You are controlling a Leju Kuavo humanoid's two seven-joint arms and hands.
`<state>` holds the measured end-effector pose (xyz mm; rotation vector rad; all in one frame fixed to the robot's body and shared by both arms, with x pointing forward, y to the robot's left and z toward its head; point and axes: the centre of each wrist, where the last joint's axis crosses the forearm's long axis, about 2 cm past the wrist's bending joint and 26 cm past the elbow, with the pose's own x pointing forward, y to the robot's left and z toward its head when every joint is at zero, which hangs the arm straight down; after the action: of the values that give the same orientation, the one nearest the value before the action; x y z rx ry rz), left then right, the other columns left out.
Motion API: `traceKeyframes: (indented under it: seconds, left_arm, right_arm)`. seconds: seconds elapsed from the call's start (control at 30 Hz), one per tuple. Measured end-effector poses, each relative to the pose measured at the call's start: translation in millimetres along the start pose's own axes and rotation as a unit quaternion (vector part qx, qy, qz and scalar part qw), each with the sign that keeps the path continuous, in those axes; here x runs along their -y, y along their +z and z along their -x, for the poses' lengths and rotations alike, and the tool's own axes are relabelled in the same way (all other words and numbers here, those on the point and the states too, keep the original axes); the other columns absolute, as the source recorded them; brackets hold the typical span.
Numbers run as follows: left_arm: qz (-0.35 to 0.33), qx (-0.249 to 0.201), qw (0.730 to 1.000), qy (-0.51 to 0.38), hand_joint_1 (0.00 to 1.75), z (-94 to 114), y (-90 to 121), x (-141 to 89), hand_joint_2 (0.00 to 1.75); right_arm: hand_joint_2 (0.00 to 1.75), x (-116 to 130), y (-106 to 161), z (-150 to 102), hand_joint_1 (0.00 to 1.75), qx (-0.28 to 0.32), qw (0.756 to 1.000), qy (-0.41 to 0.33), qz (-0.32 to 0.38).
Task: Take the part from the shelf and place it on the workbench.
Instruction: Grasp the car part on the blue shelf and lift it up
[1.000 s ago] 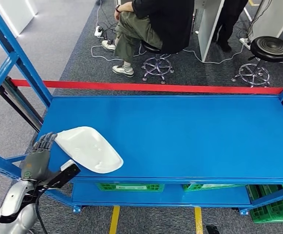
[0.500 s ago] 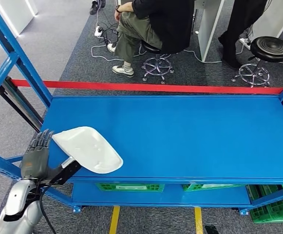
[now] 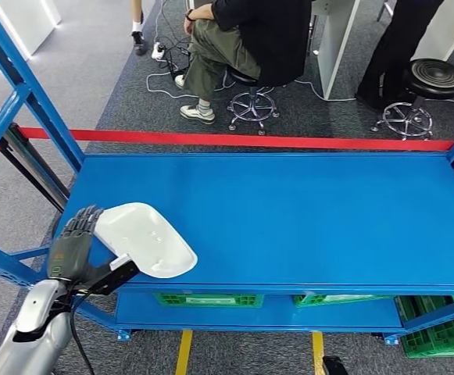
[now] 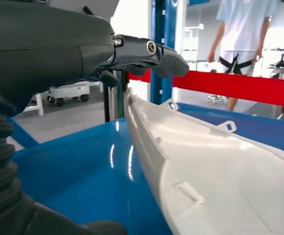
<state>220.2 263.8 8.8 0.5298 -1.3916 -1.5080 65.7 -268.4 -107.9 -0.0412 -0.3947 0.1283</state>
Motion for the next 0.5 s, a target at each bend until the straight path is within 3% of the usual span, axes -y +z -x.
traceKeyframes:
  seconds: [0.5]
  left_arm:
    - [0.017,0.019,0.999,-0.026,0.00,10.6,-19.2,-4.0,1.75]
  right_arm:
    - [0.00,-3.7,-1.3,-7.1,0.00,0.003,1.000,0.017,-0.007]
